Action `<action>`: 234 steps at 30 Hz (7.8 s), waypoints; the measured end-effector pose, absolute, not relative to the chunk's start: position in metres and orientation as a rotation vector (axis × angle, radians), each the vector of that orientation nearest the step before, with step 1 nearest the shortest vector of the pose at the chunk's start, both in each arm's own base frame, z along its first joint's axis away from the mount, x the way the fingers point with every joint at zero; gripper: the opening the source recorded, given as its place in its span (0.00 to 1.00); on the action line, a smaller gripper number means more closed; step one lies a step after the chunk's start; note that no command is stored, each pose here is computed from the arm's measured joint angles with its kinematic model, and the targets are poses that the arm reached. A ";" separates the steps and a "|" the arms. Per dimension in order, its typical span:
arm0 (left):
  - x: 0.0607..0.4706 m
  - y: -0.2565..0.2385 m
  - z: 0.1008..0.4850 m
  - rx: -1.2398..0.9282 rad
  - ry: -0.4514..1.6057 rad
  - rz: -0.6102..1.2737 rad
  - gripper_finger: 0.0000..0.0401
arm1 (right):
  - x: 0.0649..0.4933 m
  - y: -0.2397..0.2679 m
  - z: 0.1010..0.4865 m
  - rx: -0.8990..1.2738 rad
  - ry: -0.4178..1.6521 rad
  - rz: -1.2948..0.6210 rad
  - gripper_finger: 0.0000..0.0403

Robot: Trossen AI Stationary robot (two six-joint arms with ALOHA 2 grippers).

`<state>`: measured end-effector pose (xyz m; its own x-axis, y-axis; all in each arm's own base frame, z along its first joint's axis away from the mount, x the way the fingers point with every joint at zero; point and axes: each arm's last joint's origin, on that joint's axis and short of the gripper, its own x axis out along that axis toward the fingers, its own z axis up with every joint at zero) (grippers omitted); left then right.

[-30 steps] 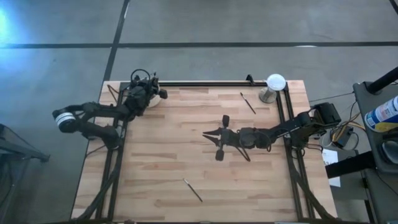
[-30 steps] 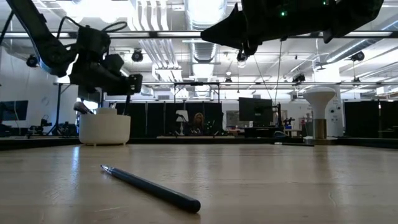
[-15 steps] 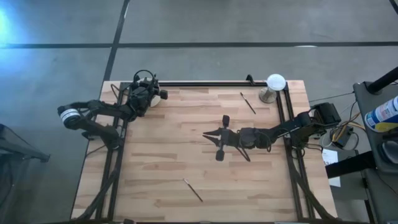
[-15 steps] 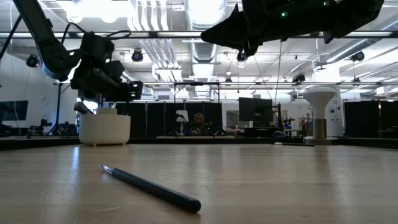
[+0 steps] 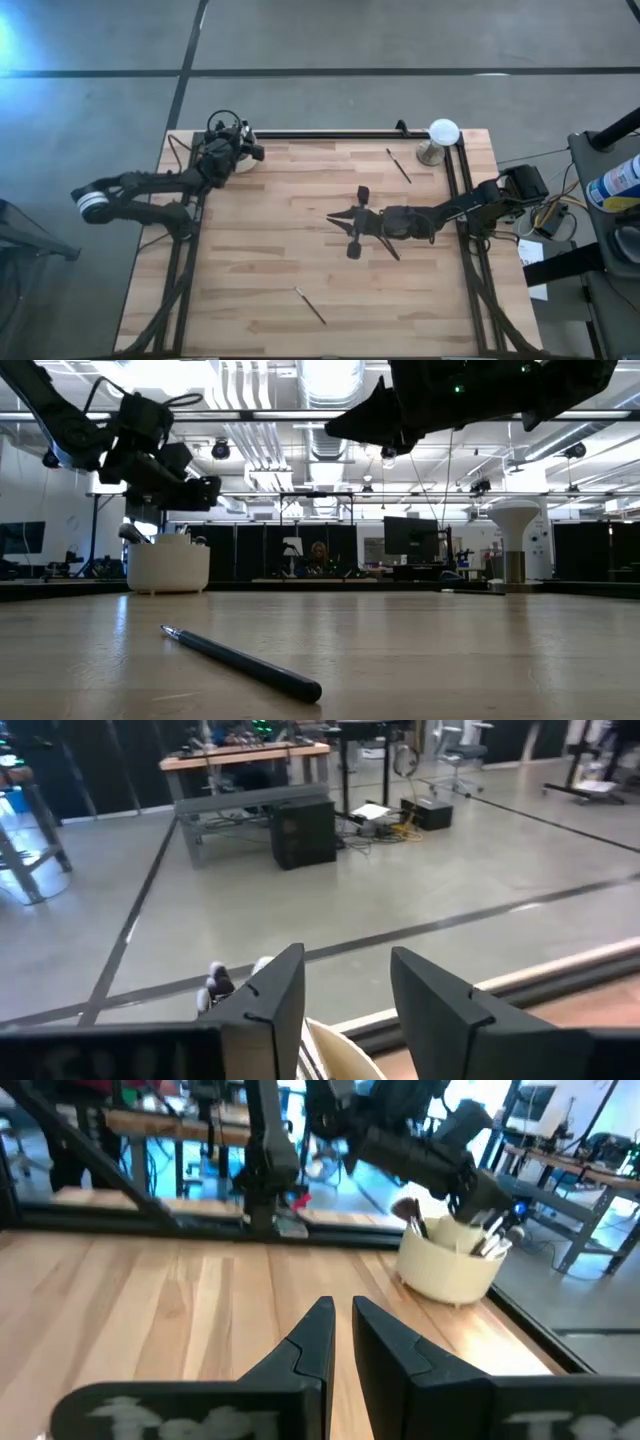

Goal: Put items in baskets/containers
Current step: Put the eyeshadow brush into the organizer

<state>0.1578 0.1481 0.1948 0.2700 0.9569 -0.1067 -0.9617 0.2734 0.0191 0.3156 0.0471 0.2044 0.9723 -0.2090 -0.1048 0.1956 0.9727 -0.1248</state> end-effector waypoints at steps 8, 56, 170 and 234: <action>0.165 0.114 0.195 -0.060 0.067 0.958 0.18 | 0.303 0.040 0.203 -0.190 0.290 -0.358 0.08; 0.256 -0.113 0.106 0.101 0.653 -0.404 0.24 | 0.254 0.020 0.163 -0.046 0.453 -0.560 0.02; 0.240 -0.084 0.174 0.005 0.069 -0.021 0.01 | 0.290 0.105 0.126 0.123 0.432 -0.104 0.02; 0.284 -0.071 0.264 0.124 -0.274 -0.229 0.02 | 0.316 0.112 0.189 -0.035 -0.046 -0.069 0.06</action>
<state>0.2838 -0.0708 0.2640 0.9370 -0.2402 0.2535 0.2066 0.9665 0.1521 0.3160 0.1121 0.1893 0.9965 -0.0685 0.0470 0.0701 0.9970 -0.0334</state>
